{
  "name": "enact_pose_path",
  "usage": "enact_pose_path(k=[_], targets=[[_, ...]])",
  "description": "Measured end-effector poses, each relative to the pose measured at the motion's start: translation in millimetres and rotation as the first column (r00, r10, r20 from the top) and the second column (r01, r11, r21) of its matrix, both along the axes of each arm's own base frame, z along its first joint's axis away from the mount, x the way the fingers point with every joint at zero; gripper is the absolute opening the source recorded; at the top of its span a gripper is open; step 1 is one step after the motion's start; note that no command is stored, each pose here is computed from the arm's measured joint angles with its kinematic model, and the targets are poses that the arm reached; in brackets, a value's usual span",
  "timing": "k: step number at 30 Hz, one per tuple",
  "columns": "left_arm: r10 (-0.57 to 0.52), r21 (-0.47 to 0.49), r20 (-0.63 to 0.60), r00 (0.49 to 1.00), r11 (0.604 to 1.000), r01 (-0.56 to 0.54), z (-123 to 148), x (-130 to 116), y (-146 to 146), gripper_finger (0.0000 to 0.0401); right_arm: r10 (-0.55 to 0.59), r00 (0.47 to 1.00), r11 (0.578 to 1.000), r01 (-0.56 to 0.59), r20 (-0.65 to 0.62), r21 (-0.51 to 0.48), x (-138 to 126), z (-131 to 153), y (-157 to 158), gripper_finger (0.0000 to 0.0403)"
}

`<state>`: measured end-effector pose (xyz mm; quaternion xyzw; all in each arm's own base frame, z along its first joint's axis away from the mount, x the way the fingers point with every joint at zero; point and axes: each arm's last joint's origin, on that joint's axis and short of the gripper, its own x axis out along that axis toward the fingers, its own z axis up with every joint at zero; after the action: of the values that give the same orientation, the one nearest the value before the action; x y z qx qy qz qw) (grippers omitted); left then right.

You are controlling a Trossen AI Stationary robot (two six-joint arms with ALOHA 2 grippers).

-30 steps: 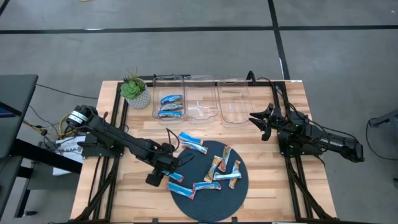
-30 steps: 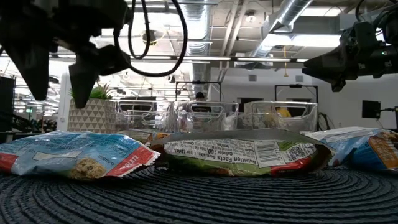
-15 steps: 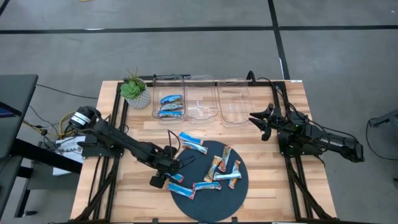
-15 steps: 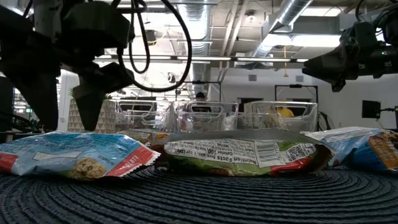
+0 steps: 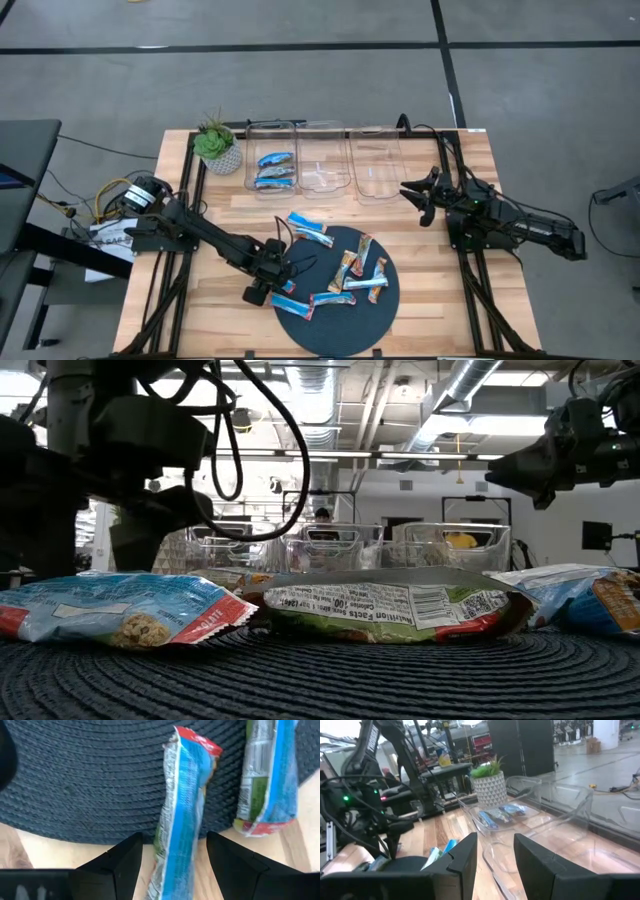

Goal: Pick and place Granola Bars by type
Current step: Put the red granola bar into the middle transparent bin

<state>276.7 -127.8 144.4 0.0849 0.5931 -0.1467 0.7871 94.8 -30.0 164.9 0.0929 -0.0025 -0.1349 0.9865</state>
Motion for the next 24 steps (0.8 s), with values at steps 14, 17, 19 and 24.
enact_pose_path(k=[14, 17, 19, 24], targets=[[0.012, 0.000, -0.001, 1.000, 1.000, -0.012, 0.0, 0.0, 0.1, 0.0210, 0.000, 1.000, 1.000, 0.000, 0.001, 0.000, -0.1, 0.0, 0.0, 0.0123], [0.015, 0.011, 0.004, 1.000, 1.000, -0.015, 0.0, 0.1, 0.4, 0.0189, 0.000, 1.000, 1.000, 0.000, 0.001, 0.000, 0.0, 0.0, 0.0, 0.0123], [0.016, 0.012, 0.004, 1.000, 1.000, -0.016, 0.0, 0.1, 0.5, 0.0168, 0.000, 1.000, 1.000, 0.000, 0.001, 0.000, -0.1, 0.0, 0.0, 0.0123], [0.024, 0.010, 0.003, 1.000, 1.000, -0.024, 0.0, 0.1, 0.5, 0.0118, 0.000, 1.000, 1.000, 0.000, 0.000, 0.000, 0.0, 0.0, 0.0, 0.0123]])
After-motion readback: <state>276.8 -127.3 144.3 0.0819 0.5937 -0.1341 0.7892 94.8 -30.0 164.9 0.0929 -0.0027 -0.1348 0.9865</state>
